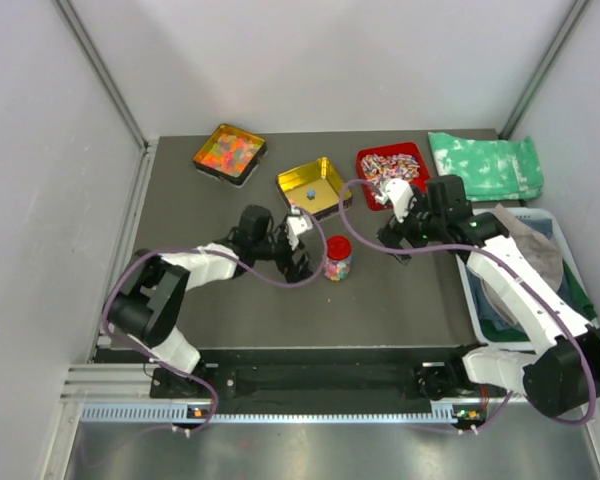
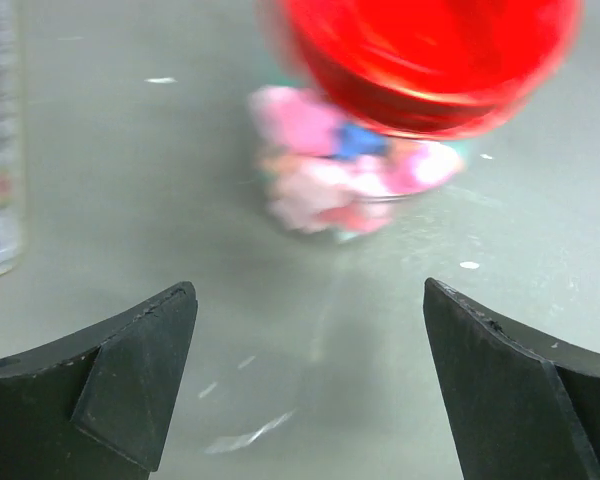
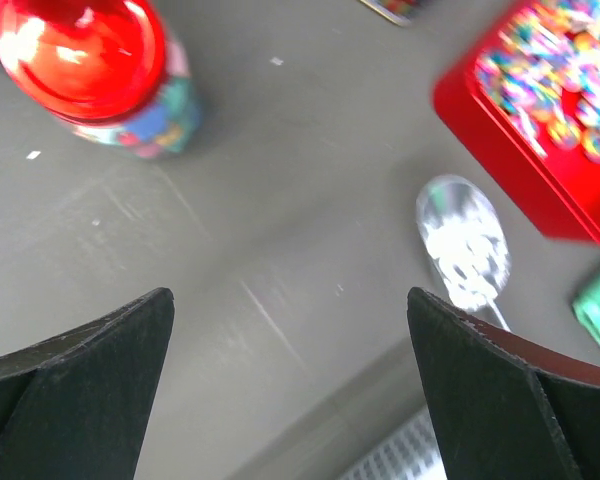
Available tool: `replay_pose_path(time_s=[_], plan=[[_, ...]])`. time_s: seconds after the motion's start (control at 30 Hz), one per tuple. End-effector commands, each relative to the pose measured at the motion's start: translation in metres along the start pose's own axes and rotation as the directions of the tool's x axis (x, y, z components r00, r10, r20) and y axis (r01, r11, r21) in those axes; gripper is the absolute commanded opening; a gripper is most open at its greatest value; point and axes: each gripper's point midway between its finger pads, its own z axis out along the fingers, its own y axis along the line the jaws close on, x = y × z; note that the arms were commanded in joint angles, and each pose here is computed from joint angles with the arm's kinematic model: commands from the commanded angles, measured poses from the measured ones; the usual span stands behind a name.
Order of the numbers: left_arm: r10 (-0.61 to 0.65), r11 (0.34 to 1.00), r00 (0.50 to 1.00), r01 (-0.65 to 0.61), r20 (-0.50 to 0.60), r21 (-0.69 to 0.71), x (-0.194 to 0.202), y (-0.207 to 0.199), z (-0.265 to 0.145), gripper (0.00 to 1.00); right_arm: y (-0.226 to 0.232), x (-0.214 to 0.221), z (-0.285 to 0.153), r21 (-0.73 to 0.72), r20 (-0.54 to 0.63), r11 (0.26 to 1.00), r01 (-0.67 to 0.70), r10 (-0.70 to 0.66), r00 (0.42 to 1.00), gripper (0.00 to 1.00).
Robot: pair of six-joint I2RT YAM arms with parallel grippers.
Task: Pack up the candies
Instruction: Reset both arms
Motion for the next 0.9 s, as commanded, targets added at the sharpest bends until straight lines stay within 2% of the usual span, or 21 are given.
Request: replay_pose_path(time_s=[0.0, 0.13, 0.17, 0.23, 0.27, 0.37, 0.43, 0.47, 0.5, 0.53, 0.6, 0.7, 0.87], plan=[[-0.095, 0.995, 0.995, 0.095, 0.009, -0.016, -0.039, 0.018, -0.040, 0.99, -0.021, -0.008, -0.034, 0.117, 0.046, 0.992, -0.050, 0.045, 0.998, 0.99], [-0.090, 0.981, 0.996, 0.091, 0.014, -0.169, -0.063, 0.044, -0.075, 0.99, -0.028, -0.012, -0.058, 0.193, 0.096, 0.975, -0.111, 0.093, 0.991, 0.99], [-0.133, 0.969, 0.991, 0.124, -0.027, -0.212, -0.057, 0.048, -0.085, 0.99, -0.031, -0.013, -0.063, 0.222, 0.106, 0.966, -0.130, 0.109, 0.988, 0.99], [-0.149, 0.948, 0.989, 0.137, -0.017, -0.289, -0.076, 0.062, -0.109, 0.99, -0.047, -0.019, -0.085, 0.335, 0.143, 0.924, -0.186, 0.145, 0.979, 0.99], [-0.187, 0.933, 0.982, 0.165, -0.038, -0.321, -0.074, 0.065, -0.120, 0.99, -0.052, -0.020, -0.093, 0.370, 0.152, 0.908, -0.196, 0.150, 0.977, 0.99], [-0.195, 0.881, 0.980, 0.196, 0.048, -0.430, -0.108, 0.088, -0.169, 0.99, -0.076, -0.028, -0.135, 0.534, 0.213, 0.806, -0.255, 0.164, 0.963, 0.99], [-0.187, 0.815, 0.975, 0.221, 0.118, -0.536, -0.134, 0.106, -0.216, 0.99, -0.082, -0.040, -0.165, 0.593, 0.290, 0.752, -0.290, 0.137, 0.947, 0.99], [-0.180, 0.793, 0.974, 0.227, 0.139, -0.565, -0.143, 0.111, -0.233, 0.99, -0.091, -0.042, -0.179, 0.642, 0.318, 0.700, -0.312, 0.127, 0.940, 0.99], [-0.201, 0.755, 0.967, 0.253, 0.154, -0.604, -0.144, 0.117, -0.256, 0.99, -0.095, -0.047, -0.195, 0.667, 0.348, 0.667, -0.332, 0.115, 0.930, 0.99], [-0.165, 0.735, 0.968, 0.249, 0.191, -0.630, -0.167, 0.120, -0.277, 0.99, -0.097, -0.051, -0.206, 0.683, 0.367, 0.643, -0.346, 0.108, 0.924, 0.99], [-0.151, 0.692, 0.962, 0.269, 0.230, -0.671, -0.183, 0.126, -0.314, 0.99, -0.102, -0.059, -0.235, 0.718, 0.415, 0.582, -0.382, 0.084, 0.906, 0.99], [-0.122, 0.651, 0.955, 0.284, 0.271, -0.705, -0.198, 0.129, -0.346, 0.99, -0.099, -0.072, -0.262, 0.722, 0.461, 0.569, -0.393, 0.028, 0.887, 0.99], [-0.086, 0.653, 0.943, 0.298, 0.323, -0.697, -0.213, 0.119, -0.354, 0.99, -0.101, -0.077, -0.287, 0.745, 0.480, 0.524, -0.413, 0.008, 0.877, 0.99]])
